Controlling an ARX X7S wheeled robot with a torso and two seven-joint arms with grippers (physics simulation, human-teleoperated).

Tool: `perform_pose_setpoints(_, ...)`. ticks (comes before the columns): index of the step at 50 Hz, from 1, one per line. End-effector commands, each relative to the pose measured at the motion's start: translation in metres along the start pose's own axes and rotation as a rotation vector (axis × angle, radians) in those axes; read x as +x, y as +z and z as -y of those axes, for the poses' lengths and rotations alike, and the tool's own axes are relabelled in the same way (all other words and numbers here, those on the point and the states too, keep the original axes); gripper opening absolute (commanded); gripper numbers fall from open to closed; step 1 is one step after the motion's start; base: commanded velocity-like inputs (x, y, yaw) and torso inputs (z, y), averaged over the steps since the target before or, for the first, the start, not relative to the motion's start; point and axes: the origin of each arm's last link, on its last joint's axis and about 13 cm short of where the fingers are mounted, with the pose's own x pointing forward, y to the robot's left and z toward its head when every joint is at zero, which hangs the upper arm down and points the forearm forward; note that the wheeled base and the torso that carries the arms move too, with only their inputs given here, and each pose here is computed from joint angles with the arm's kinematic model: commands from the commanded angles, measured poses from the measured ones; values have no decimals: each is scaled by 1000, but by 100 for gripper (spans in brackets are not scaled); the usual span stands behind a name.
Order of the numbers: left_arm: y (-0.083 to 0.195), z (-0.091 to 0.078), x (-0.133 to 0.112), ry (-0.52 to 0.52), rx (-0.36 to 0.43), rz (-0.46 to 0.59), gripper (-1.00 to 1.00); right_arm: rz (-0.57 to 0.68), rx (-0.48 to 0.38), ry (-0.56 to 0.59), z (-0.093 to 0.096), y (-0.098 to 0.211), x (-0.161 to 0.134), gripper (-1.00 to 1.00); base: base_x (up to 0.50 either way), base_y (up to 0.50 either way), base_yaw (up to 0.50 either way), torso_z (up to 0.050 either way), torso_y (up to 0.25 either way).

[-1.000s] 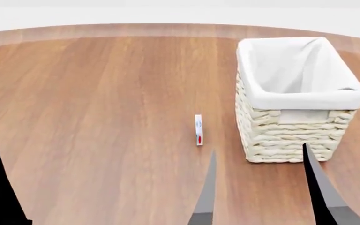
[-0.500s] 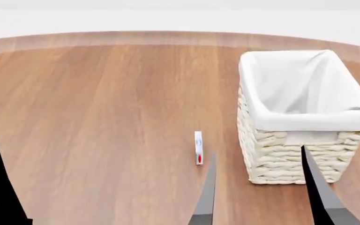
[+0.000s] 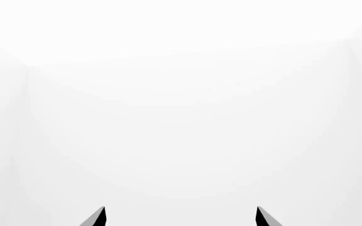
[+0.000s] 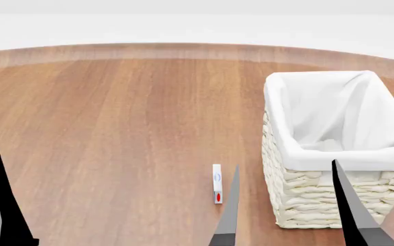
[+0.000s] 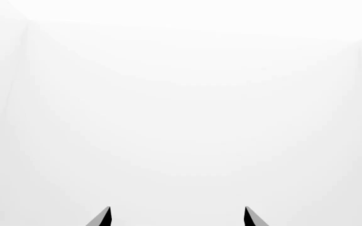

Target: Pick up the alphabet soup and the cream cheese box, and put them in the basket.

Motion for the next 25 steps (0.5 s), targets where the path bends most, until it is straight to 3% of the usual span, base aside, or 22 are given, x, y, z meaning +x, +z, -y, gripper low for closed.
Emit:
perform_pose_setpoints(1,0,0,-1,-1,0,0,100,-1,-1,1,0,0,-1,100,203,0,0,0,0)
perform_pose_setpoints(25,0,-2,0,7,-27,-5,100,-1,4,6,-2,1,2,100,201,0,0,0,0)
